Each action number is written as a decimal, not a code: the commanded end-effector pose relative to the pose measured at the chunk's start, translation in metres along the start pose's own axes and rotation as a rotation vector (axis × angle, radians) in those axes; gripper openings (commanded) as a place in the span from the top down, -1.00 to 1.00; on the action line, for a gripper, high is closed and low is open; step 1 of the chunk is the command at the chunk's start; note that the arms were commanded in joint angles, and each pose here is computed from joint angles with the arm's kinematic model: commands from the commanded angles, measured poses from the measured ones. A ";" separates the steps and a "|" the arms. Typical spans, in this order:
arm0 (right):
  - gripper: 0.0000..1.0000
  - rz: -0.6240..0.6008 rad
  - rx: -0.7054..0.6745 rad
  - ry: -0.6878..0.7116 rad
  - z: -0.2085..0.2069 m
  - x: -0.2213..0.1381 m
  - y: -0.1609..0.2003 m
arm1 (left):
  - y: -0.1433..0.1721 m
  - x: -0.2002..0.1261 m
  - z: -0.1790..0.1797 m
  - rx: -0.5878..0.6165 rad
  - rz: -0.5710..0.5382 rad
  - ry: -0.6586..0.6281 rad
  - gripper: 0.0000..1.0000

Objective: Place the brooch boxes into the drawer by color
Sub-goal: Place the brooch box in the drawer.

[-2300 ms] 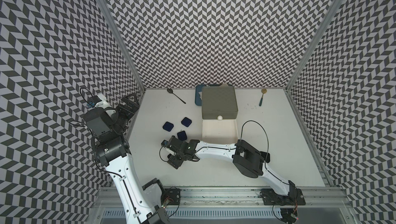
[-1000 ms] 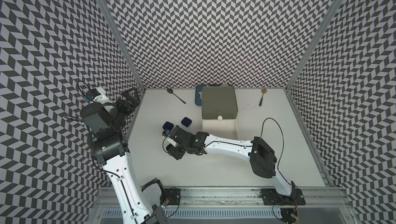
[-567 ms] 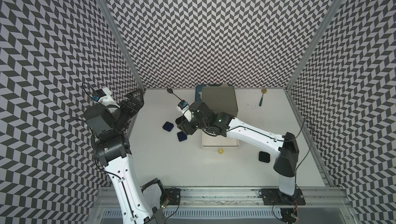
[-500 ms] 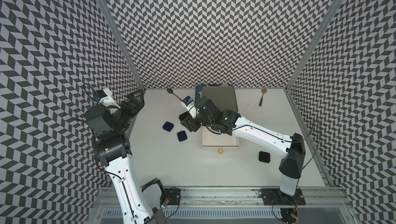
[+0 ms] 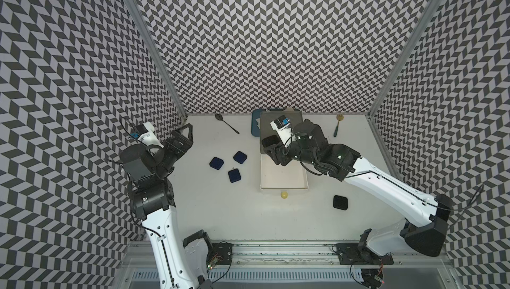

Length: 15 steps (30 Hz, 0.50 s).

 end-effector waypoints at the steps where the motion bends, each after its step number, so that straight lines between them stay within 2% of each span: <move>1: 0.66 0.067 -0.006 0.018 -0.006 -0.004 0.017 | 0.000 -0.002 -0.008 0.043 -0.016 0.039 -0.99; 8: 0.66 0.160 0.001 0.016 -0.012 -0.001 0.048 | 0.005 -0.002 -0.005 0.046 -0.009 0.036 -0.99; 15: 0.67 0.265 0.009 0.013 -0.017 0.020 0.081 | 0.006 -0.001 -0.005 0.039 -0.004 0.038 -0.99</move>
Point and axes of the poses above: each gripper's point midway between its finger pads, its own x axis out along the fingers, its own z axis along the line the jaws close on, y = z × x, the point moved 6 cm from there along -x, back along the fingers, and after that the axes turned 6 degrees about x, right-handed, at the moved point
